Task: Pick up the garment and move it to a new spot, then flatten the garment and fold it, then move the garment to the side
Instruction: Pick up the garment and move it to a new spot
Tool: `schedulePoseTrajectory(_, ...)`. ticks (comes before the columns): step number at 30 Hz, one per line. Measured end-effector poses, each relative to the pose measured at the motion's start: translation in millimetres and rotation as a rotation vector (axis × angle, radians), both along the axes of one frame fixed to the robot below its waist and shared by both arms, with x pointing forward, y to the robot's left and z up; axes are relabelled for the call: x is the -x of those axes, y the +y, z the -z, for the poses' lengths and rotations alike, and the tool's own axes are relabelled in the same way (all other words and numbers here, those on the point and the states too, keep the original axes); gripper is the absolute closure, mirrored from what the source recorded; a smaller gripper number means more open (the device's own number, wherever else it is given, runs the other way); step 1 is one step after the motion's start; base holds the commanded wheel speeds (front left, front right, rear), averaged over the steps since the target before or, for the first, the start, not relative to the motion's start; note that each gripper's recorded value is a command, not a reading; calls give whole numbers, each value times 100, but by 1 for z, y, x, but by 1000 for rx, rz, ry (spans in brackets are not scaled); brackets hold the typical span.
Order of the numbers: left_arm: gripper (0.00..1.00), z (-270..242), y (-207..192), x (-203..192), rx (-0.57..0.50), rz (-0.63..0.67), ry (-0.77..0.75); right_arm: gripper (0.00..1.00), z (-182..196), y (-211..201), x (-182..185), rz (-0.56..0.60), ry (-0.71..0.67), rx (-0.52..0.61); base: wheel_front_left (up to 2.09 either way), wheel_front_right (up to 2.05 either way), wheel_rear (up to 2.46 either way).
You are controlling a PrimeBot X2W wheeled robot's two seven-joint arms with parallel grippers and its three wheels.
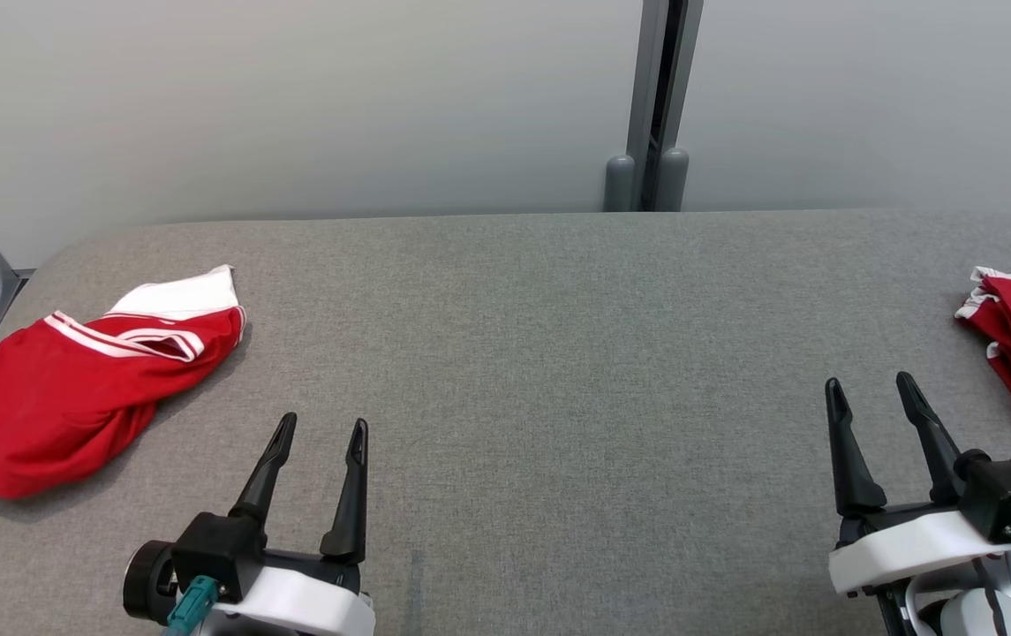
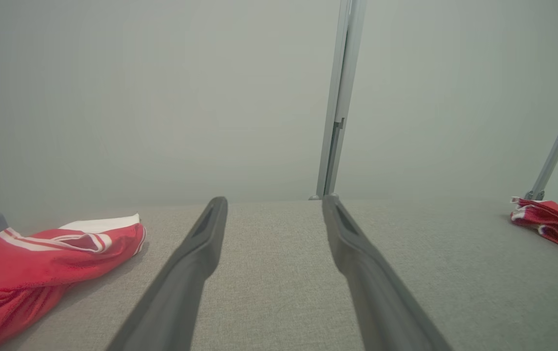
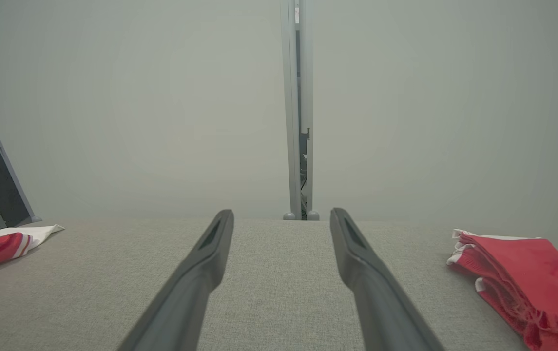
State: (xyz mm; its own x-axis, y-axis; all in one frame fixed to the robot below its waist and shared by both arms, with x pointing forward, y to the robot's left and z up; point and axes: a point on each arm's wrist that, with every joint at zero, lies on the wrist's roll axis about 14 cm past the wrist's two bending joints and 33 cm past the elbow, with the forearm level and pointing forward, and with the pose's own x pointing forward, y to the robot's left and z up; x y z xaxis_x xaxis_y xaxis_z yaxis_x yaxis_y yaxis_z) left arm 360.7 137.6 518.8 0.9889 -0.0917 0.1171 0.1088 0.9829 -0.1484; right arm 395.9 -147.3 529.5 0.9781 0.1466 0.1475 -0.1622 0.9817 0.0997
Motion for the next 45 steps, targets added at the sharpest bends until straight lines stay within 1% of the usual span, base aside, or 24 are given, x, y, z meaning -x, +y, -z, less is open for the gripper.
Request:
schedulePoseTrajectory(10,0,2,2,2,-1,-5,6,0,1,3,-2,-9,1,-1,0,0,0)
schedulePoseTrajectory(16,0,2,13,6,-1,-40,7,0,3,22,-6,-61,8,-12,0,0,0)
schedulePoseTrajectory(23,0,4,40,19,-18,-122,11,0,6,60,-12,-168,20,-26,0,0,0)
schedulePoseTrajectory(30,0,1,79,42,-34,-244,2,0,8,108,-13,-301,31,-32,0,0,0)
schedulePoseTrajectory(37,0,-1,116,74,-31,-372,-7,0,4,154,-6,-432,31,-40,0,0,0)
schedulePoseTrajectory(45,0,-2,143,105,-27,-477,-19,0,-2,195,5,-549,22,-41,0,0,0)
